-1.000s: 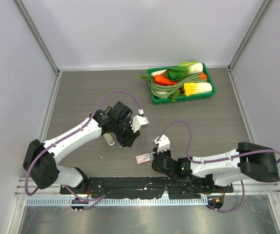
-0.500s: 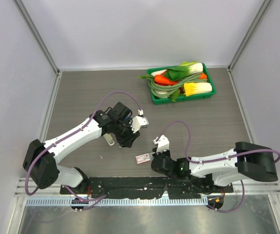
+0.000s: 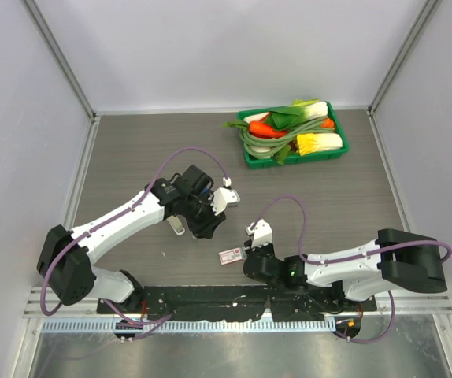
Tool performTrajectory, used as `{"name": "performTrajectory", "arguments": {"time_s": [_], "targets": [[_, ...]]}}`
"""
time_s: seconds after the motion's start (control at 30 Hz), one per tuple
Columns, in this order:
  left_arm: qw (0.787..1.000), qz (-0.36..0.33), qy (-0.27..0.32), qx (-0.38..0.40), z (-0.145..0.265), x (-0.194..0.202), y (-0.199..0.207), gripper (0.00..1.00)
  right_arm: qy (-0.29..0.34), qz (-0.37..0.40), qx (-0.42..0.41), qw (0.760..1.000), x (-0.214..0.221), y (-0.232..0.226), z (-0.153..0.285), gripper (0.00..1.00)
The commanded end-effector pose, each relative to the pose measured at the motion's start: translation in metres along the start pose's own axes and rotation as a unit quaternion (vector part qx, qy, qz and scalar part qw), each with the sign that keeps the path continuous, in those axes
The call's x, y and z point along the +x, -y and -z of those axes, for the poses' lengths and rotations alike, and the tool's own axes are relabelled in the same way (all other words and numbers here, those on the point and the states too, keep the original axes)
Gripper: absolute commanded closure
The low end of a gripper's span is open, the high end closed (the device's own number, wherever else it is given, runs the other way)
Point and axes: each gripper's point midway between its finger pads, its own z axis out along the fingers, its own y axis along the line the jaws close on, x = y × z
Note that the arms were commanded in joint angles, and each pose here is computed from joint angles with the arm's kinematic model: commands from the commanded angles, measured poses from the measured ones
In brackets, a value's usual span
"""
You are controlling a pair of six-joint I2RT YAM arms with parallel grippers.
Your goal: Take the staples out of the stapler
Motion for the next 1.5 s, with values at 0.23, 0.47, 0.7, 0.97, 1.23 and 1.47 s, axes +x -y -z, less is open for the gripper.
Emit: {"name": "performTrajectory", "arguments": {"time_s": [0.23, 0.47, 0.7, 0.97, 1.23, 1.47], "targets": [[1.000, -0.003, 0.022, 0.009, 0.003, -0.009, 0.004, 0.60, 0.017, -0.013, -0.015, 1.000, -0.011, -0.012, 0.005, 0.59], [1.000, -0.001, 0.021, 0.010, 0.003, -0.009, 0.004, 0.60, 0.020, -0.022, -0.018, 0.999, -0.015, -0.012, 0.008, 0.59], [1.000, 0.001, 0.019, 0.008, 0.002, -0.008, 0.003, 0.60, 0.046, -0.052, 0.002, 0.998, -0.031, 0.004, 0.018, 0.79], [1.000, 0.002, 0.019, 0.010, 0.001, -0.010, 0.004, 0.60, 0.027, -0.072, -0.004, 0.997, -0.013, 0.017, 0.024, 0.99], [1.000, 0.003, 0.016, 0.009, 0.002, -0.009, 0.003, 0.60, -0.008, -0.061, -0.021, 0.998, 0.007, 0.008, 0.020, 0.99], [1.000, 0.002, 0.015, 0.009, 0.001, -0.008, 0.003, 0.60, -0.007, -0.068, -0.031, 0.997, 0.006, 0.003, 0.019, 0.99]]}}
